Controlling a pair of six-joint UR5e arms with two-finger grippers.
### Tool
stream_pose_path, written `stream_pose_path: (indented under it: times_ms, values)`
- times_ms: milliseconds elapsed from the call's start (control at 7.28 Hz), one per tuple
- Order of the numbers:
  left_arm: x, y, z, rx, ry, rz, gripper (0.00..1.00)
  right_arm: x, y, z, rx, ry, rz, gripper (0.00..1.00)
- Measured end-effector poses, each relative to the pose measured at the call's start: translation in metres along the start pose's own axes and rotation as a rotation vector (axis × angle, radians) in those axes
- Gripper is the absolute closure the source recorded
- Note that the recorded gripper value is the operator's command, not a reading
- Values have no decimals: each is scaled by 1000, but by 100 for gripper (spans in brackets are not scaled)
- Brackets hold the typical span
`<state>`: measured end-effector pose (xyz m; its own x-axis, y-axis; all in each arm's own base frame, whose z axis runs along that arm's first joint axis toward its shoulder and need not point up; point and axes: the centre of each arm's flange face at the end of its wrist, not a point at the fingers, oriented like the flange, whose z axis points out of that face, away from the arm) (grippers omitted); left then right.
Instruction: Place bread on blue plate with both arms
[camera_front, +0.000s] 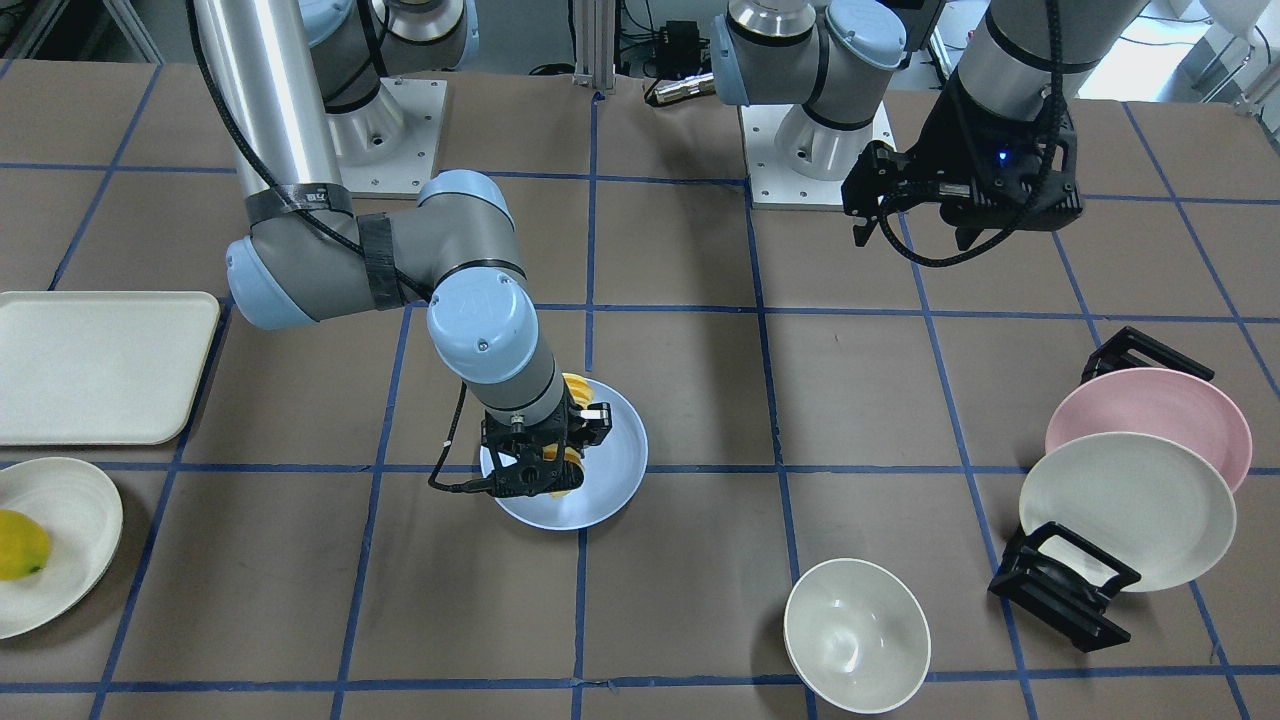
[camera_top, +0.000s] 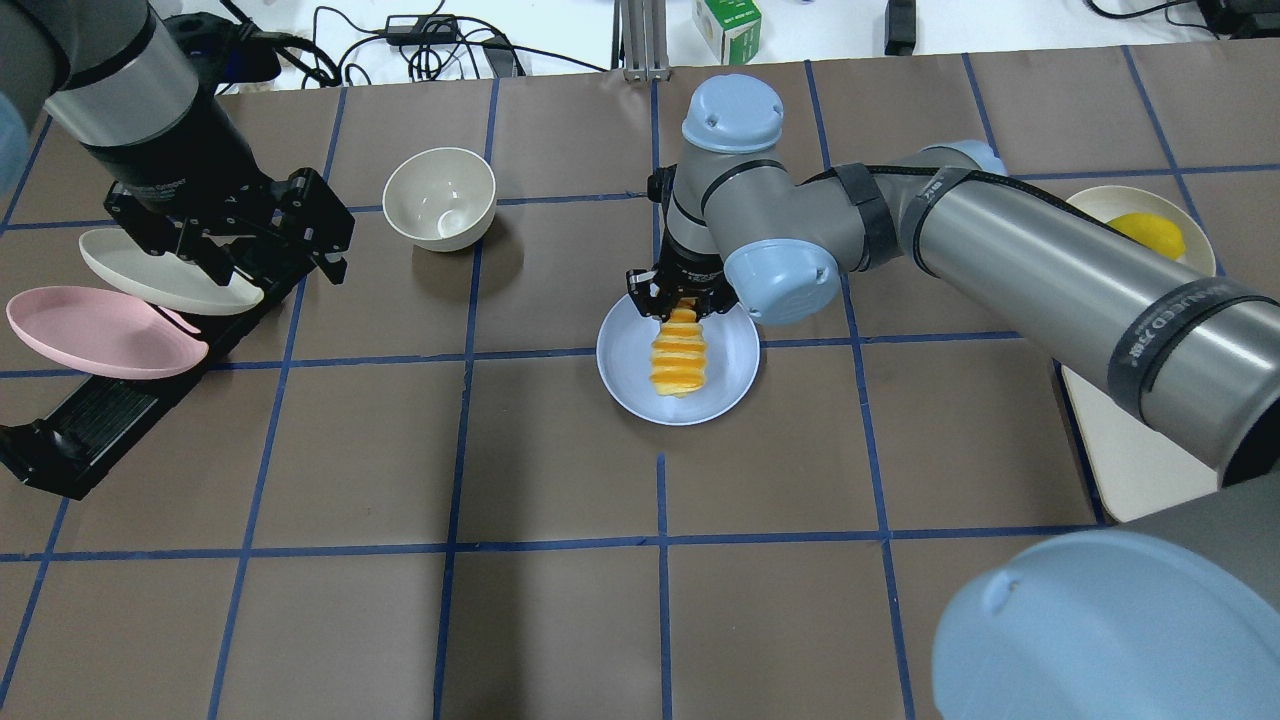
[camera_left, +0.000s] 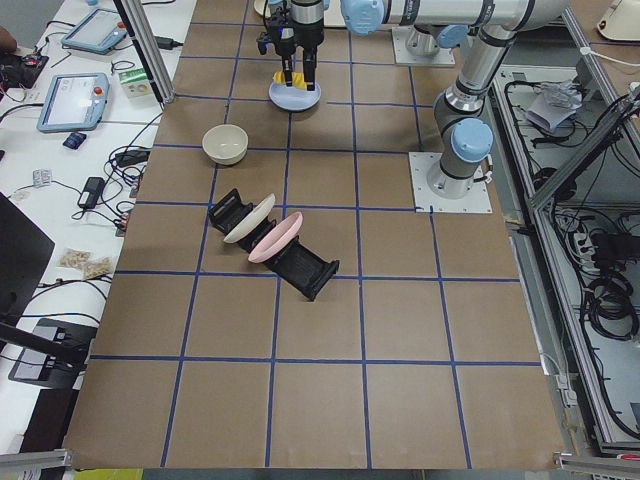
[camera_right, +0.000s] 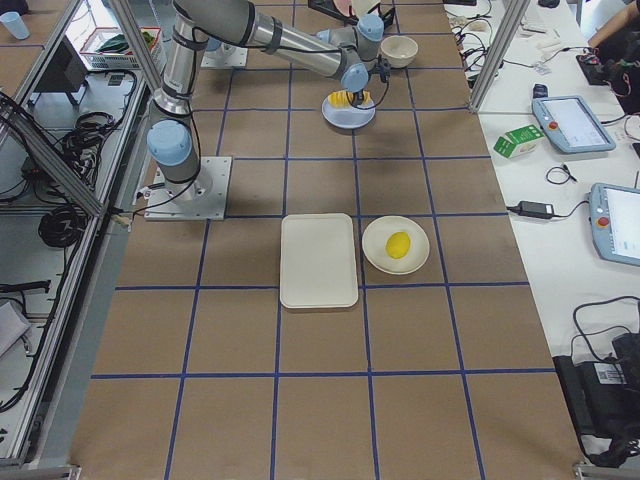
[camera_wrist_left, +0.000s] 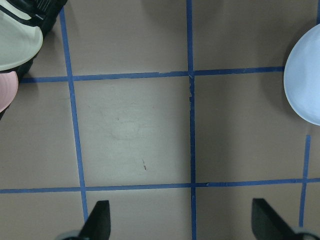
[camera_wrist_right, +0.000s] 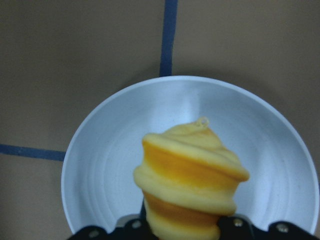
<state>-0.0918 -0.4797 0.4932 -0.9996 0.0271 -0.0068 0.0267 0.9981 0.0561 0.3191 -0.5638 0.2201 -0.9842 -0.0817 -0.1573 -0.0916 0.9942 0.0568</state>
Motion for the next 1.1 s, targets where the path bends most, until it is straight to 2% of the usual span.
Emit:
stream_pose_path:
  times_ms: [137,275,412,687,824,1099]
  values:
    - [0,0,0,0,0,0,0,3,0,0,-4,-3,5,0]
    - [0,0,0,0,0,0,0,7,-7,-14,4,-7,15,0]
    - [0,0,0,0,0,0,0,12,-16,-41,10,-5,32,0]
    - [1,0,1,-1,1,1,0,40,-29,-116,27,13,78,0]
    - [2,0,1,-1,5,2,0,61,-27,-154,31,44,91,0]
    - [3,0,1,1,10,6,0,91,0,-232,46,88,60,0]
